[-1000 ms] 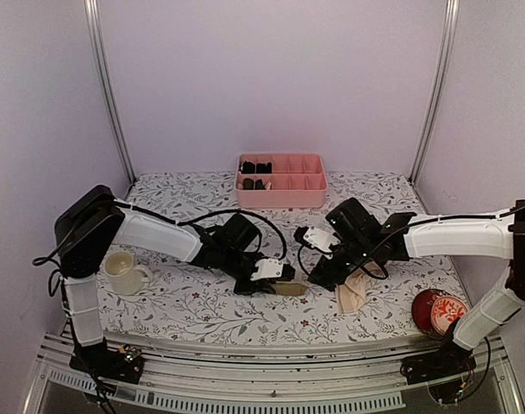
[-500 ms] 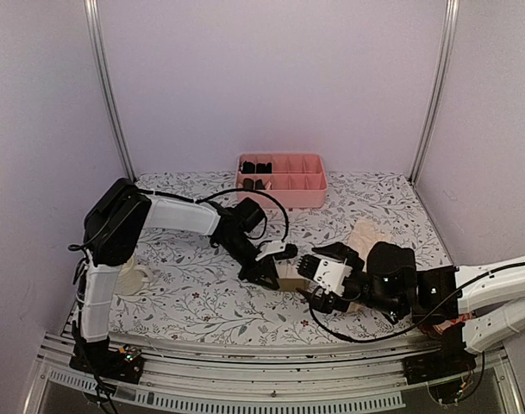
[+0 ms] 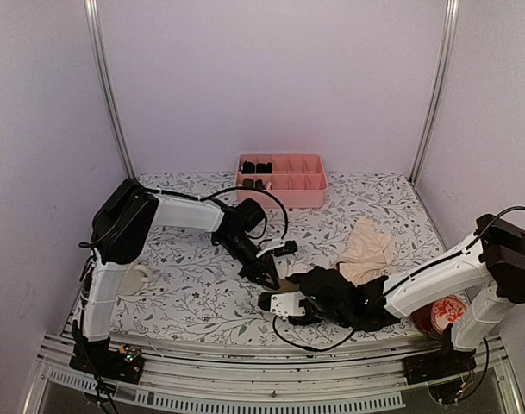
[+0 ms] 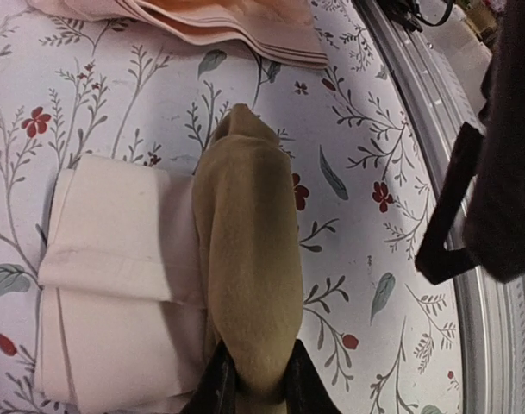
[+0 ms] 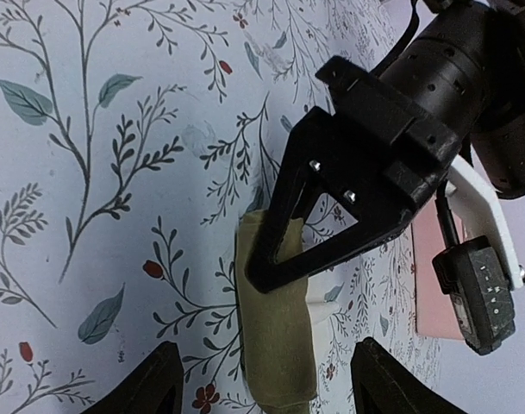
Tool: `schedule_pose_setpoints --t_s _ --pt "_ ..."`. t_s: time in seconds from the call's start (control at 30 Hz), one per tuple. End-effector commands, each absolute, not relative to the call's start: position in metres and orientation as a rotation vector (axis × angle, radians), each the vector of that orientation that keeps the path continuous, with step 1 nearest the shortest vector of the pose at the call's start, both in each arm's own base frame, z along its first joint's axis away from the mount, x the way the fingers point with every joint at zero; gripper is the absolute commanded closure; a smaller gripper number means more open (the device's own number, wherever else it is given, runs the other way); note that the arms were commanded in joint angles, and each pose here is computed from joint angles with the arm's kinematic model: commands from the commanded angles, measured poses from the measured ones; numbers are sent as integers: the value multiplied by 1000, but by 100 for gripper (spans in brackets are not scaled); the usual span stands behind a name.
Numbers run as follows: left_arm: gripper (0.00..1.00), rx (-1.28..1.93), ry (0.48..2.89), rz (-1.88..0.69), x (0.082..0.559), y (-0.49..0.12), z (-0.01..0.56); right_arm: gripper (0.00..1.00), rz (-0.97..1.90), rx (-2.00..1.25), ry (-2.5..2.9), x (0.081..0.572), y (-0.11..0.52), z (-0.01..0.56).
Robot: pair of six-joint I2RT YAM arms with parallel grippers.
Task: Roll the underwear
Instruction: Roll the underwear at the center of the board.
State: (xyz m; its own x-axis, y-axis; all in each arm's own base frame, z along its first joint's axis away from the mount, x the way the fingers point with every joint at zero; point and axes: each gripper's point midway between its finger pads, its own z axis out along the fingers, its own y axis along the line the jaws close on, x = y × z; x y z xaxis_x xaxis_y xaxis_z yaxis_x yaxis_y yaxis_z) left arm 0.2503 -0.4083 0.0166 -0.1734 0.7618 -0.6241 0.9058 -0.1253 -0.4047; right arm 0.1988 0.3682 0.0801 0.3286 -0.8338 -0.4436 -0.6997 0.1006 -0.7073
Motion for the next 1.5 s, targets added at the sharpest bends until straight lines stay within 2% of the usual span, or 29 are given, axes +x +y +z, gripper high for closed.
schedule_pose_setpoints --t_s 0.0,0.23,0.43,0.57,0.67,0.73,0.8,0.9,0.97,1.13,1.2,1.3,1.47 --pt "90 1962 2286 -1116 220 -366 -48 34 -273 -1615 1446 226 365 69" --pt "90 1951 2299 -1137 221 -366 -49 48 -342 -1647 1490 240 358 40" --pt "89 1952 2305 -1157 221 -365 -50 50 -412 -1670 1503 245 353 25" --pt "89 1951 2305 -1160 221 -365 -50 57 -458 -1692 1511 247 350 14" --pt "88 1951 2304 -1158 221 -365 -50 71 -471 -1717 1523 246 349 8" --pt "85 1954 2300 -1154 222 -365 -49 76 -466 -1730 1535 245 349 5" --pt "78 1949 2293 -1144 225 -365 -45 80 -448 -1745 1552 243 350 2" --pt "60 1927 2253 -1104 234 -366 -32 87 -416 -1758 1600 243 347 -1" --pt "45 1894 2197 -1036 245 -369 -19 89 -350 -1777 1644 240 348 -4" --pt "20 1830 2063 -868 264 -365 12 89 -214 -1789 1750 236 348 -4" --pt "15 1804 1989 -794 271 -363 23 89 -195 -1787 1769 236 347 -5" --pt "13 1758 1856 -693 279 -360 41 89 -160 -1797 1800 235 346 -7" --pt "13 1728 1665 -642 273 -357 59 89 -115 -1810 1840 231 344 -10"
